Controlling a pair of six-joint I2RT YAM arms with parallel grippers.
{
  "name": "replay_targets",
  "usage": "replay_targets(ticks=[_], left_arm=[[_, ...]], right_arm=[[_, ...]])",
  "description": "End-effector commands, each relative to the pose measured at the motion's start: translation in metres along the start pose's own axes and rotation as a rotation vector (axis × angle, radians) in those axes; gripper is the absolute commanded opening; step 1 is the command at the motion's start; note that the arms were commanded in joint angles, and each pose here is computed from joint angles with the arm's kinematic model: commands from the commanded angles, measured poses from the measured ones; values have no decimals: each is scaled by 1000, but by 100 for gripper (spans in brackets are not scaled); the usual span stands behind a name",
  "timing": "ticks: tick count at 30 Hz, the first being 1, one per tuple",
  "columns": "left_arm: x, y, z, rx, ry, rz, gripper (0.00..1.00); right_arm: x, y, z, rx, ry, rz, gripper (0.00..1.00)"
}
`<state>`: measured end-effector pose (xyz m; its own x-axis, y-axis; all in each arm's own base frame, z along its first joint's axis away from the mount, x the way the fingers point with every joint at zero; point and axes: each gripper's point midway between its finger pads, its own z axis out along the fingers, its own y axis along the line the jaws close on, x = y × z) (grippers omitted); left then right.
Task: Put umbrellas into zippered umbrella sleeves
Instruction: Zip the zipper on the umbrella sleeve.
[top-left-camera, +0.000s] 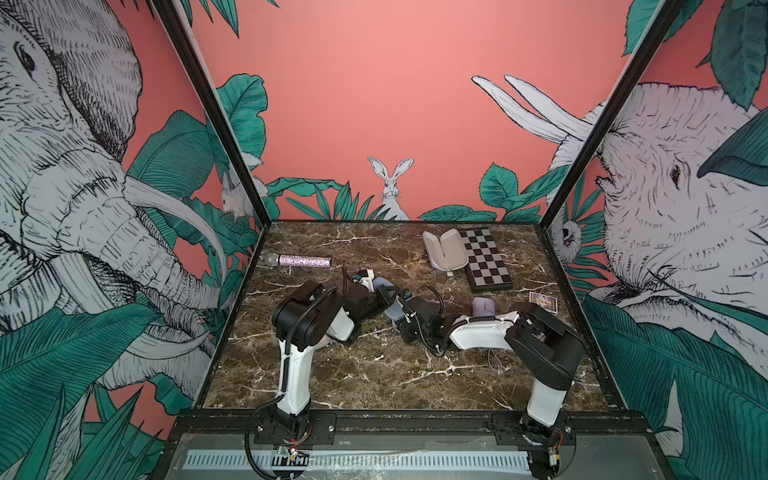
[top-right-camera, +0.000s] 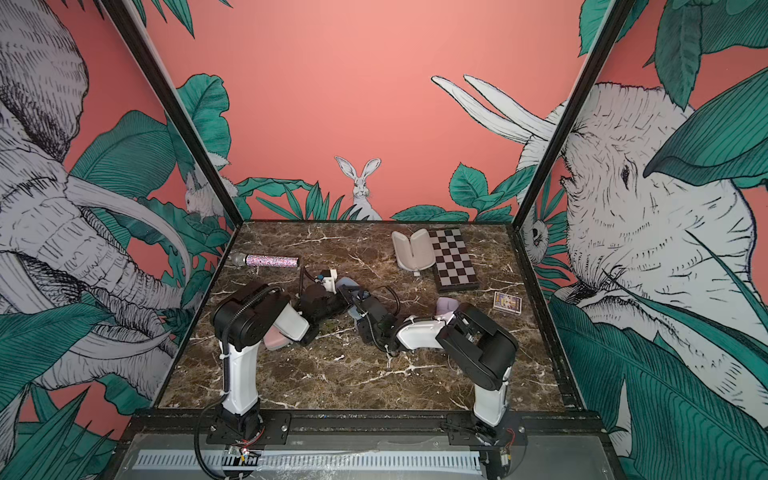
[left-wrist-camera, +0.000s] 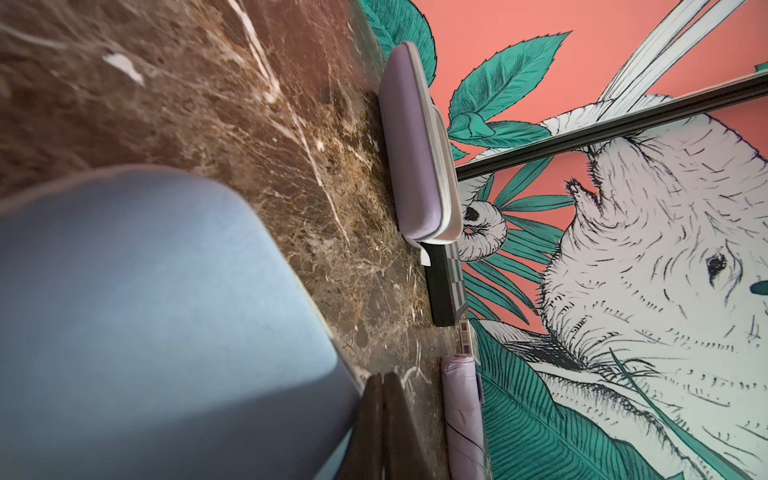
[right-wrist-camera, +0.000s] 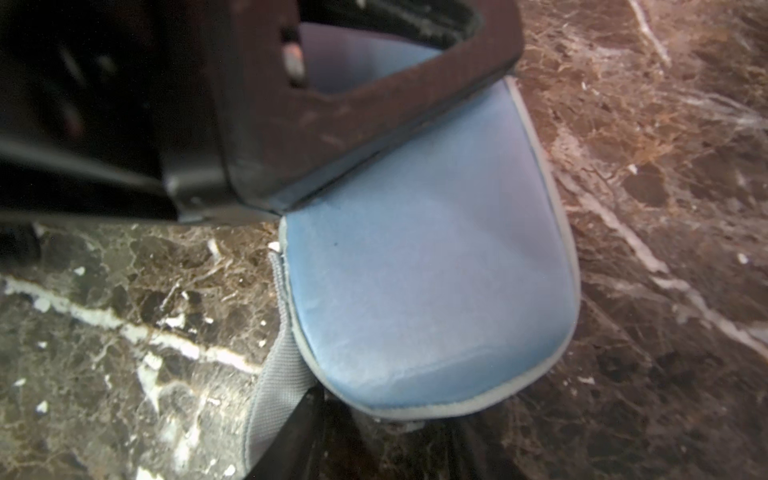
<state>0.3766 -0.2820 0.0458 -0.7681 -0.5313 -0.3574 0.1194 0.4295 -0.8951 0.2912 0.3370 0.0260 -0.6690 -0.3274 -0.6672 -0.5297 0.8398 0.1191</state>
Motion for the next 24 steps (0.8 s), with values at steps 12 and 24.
replay_targets(ticks=[12, 24], left_arm=[[67, 116, -29, -394, 179, -108, 0], [69, 121, -29, -417, 167, -121, 0]], right_arm=[[-13, 5, 11, 3, -54, -68, 9], [-20, 65, -4, -145, -76, -54, 0]])
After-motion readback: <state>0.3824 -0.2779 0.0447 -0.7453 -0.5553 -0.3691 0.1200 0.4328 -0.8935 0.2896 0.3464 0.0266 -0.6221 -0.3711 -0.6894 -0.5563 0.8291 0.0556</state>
